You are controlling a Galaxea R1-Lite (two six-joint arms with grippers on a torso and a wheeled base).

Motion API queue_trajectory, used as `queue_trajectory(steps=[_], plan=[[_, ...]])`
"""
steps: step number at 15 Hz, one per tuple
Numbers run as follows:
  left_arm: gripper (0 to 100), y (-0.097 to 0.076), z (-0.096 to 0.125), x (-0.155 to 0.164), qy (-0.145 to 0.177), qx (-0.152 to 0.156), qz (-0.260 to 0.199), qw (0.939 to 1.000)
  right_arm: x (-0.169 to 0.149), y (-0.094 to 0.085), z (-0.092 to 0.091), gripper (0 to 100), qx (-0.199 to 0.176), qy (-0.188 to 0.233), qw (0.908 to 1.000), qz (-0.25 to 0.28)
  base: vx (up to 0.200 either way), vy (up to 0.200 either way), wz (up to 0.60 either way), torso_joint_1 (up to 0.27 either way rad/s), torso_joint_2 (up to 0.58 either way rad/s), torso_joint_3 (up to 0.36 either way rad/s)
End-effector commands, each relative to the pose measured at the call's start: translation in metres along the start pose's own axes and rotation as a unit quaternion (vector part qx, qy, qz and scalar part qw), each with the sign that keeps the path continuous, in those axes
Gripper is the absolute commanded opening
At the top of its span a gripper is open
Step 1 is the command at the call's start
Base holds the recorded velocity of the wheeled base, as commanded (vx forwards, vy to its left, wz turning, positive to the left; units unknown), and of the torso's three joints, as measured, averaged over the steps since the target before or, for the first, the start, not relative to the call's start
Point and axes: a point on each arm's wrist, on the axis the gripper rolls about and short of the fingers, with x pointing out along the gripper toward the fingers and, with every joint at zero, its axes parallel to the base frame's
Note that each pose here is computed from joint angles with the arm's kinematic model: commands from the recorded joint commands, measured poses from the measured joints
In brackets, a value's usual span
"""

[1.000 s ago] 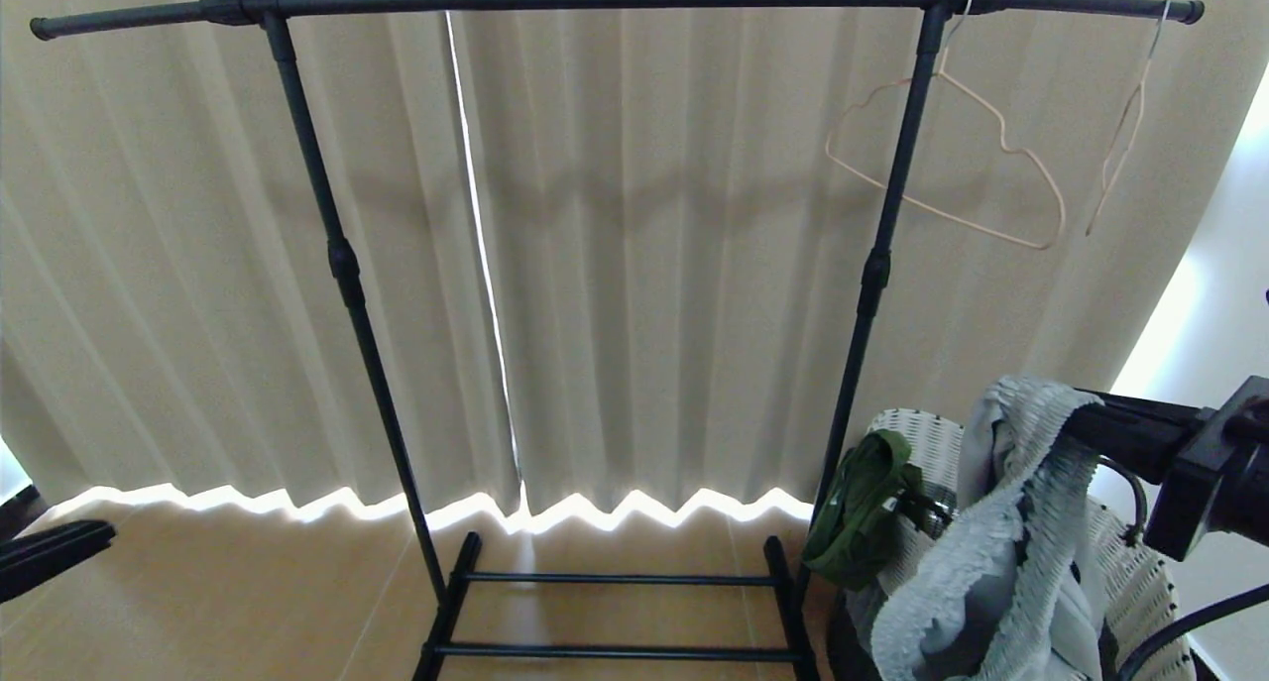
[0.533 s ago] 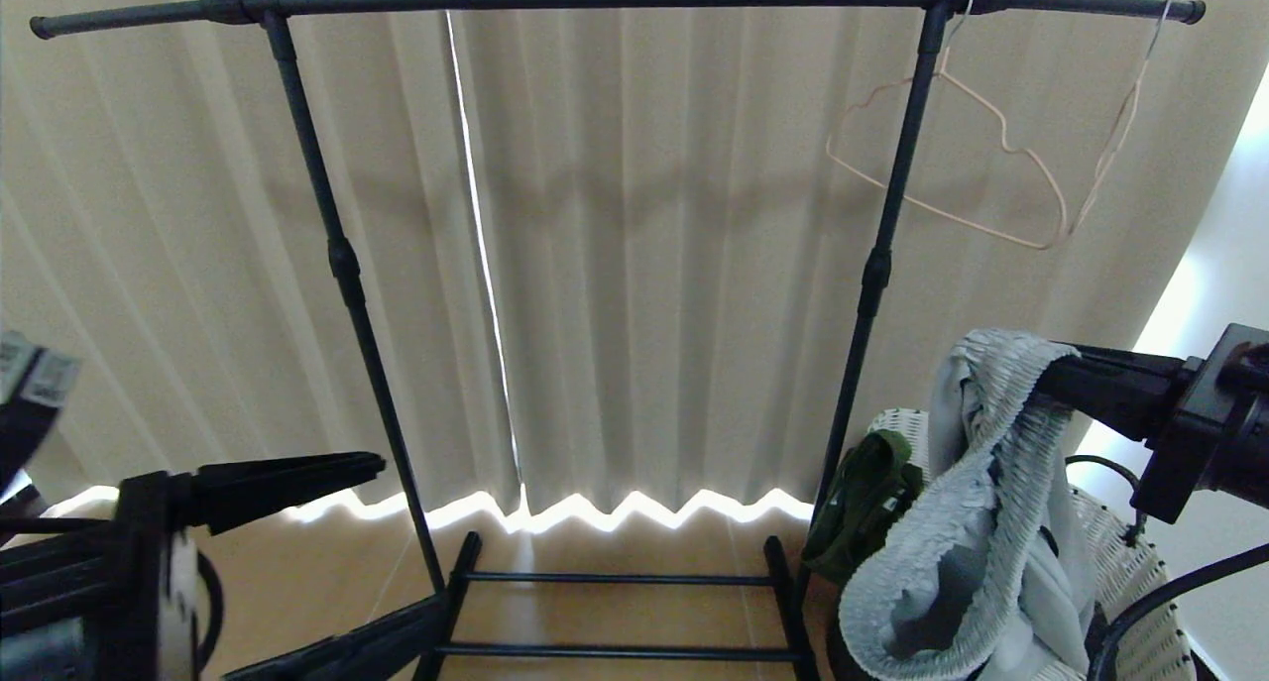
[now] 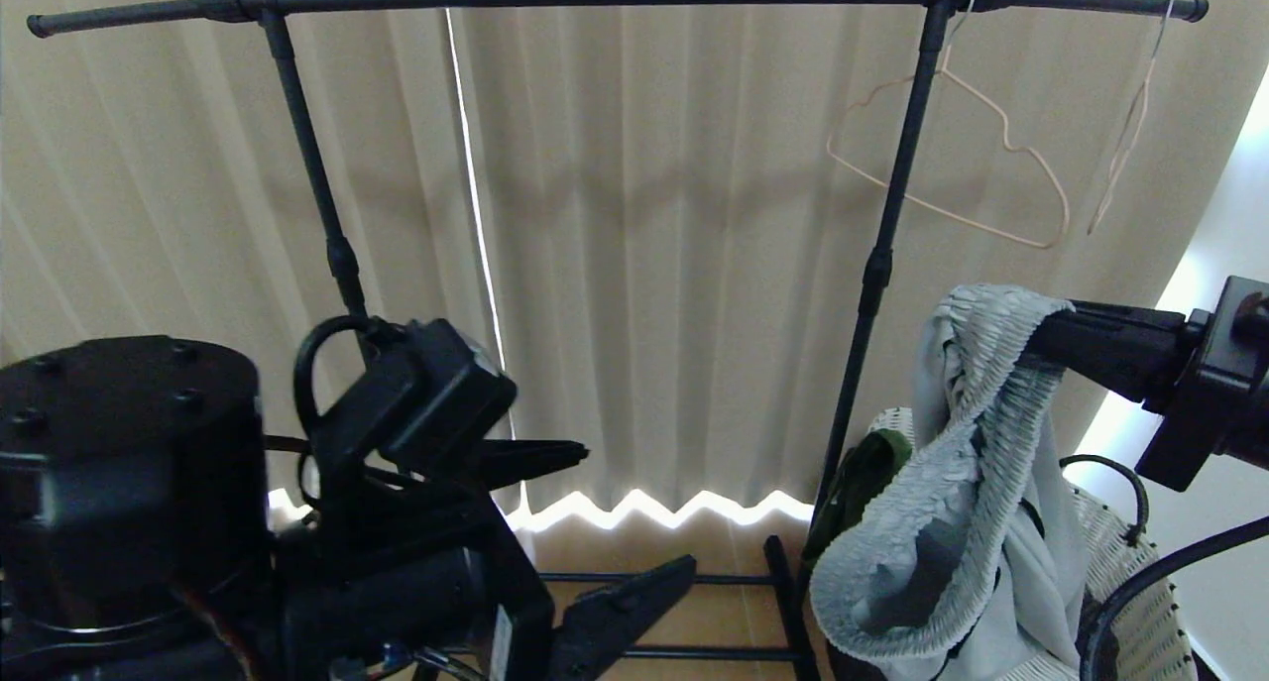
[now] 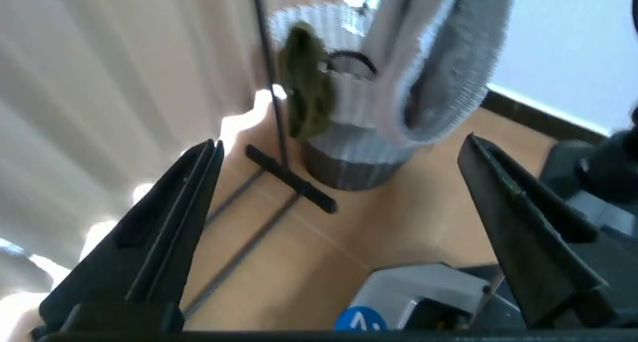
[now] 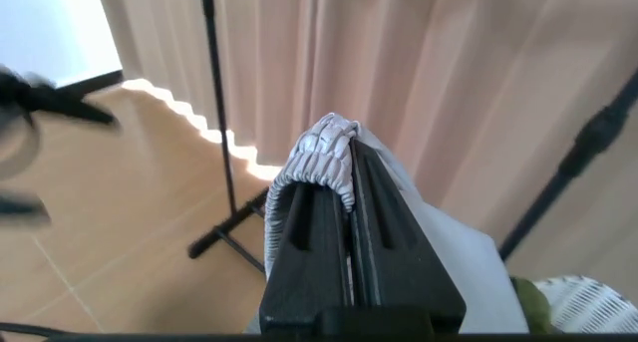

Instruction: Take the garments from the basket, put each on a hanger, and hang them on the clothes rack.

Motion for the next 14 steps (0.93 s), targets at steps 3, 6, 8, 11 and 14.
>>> queue_trajectory(steps=[3, 6, 8, 11, 14], plan=[[100, -0.035, 0.002, 0.058, 0.028, -0.025, -0.051, 0.9980, 0.000, 0.011, 0.009, 0, 0.022, -0.014, 0.9991, 0.032, 0.000, 0.000, 0.00, 0.000, 0.00, 0.000], [100, -0.045, -0.007, 0.089, 0.053, -0.055, -0.062, 0.9951, 0.000, 0.015, 0.010, 0, 0.022, -0.015, 0.9987, 0.043, 0.000, 0.000, 0.00, 0.000, 0.00, 0.000], [100, -0.049, -0.019, 0.104, 0.064, -0.060, -0.060, 0.9943, -0.003, 0.015, 0.012, 0, 0.029, -0.022, 0.9984, 0.044, 0.000, 0.000, 0.00, 0.000, 0.00, 0.000], [100, -0.044, -0.028, 0.116, 0.076, -0.075, -0.009, 0.9943, -0.015, 0.021, 0.020, 0, 0.048, -0.043, 0.9951, 0.075, 0.000, 0.000, 0.00, 0.000, 0.00, 0.000], [100, -0.043, -0.036, 0.123, 0.088, -0.095, 0.001, 0.9916, -0.025, 0.022, 0.024, 0, 0.049, -0.054, 0.9916, 0.107, 0.000, 0.000, 0.00, 0.000, 0.00, 0.000]])
